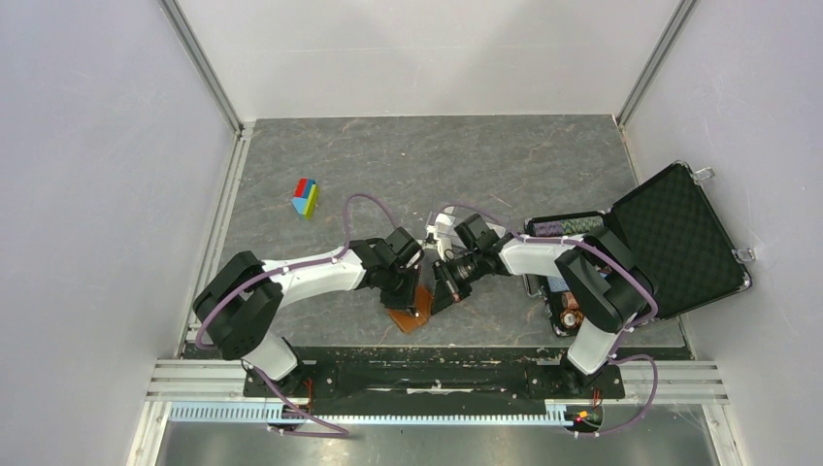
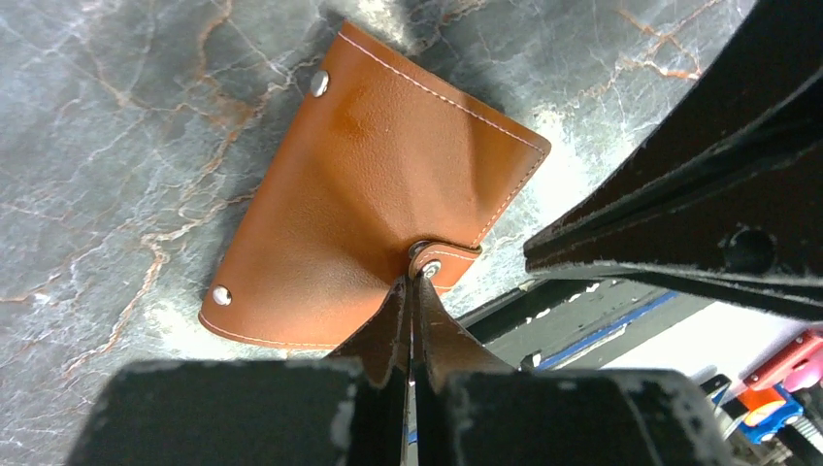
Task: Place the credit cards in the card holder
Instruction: Close the card holder at the center of the board.
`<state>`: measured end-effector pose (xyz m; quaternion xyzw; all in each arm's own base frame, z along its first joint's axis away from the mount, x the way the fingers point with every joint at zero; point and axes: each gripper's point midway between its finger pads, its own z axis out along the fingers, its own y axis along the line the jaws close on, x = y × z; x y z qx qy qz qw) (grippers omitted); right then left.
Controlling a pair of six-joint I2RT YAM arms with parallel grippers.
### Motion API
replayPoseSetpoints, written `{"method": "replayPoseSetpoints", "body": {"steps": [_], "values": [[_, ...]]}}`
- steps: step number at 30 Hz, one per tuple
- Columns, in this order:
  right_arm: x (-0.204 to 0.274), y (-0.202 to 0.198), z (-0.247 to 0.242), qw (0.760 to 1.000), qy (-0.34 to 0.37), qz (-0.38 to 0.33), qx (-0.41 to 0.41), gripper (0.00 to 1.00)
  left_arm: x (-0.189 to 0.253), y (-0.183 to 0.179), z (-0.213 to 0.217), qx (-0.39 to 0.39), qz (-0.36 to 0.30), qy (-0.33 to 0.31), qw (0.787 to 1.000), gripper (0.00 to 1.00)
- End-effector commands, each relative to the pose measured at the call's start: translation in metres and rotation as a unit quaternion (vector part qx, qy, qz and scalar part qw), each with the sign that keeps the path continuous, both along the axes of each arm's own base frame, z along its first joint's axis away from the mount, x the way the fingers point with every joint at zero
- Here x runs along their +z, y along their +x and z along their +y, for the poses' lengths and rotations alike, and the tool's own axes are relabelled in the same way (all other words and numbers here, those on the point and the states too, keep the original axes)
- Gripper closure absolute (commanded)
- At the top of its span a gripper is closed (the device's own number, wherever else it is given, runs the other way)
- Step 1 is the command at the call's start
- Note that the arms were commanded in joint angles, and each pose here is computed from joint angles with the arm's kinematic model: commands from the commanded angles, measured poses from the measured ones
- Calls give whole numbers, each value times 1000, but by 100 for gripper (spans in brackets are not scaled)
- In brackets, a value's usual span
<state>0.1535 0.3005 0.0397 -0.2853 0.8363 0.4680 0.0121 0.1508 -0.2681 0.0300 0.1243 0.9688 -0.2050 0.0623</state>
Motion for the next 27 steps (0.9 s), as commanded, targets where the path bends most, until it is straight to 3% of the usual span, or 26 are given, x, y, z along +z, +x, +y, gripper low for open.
{"method": "replayPoseSetpoints", "body": {"steps": [1, 22, 27], "values": [[17, -17, 21, 996, 66, -8, 58, 100, 9, 28, -2, 53, -42, 3, 998, 98], [22, -1, 44, 995, 98, 5, 4, 100, -8, 24, -2, 57, -22, 18, 998, 98], [1, 11, 40, 999, 39, -7, -24, 100, -8, 24, -2, 56, -23, 18, 998, 98]]}}
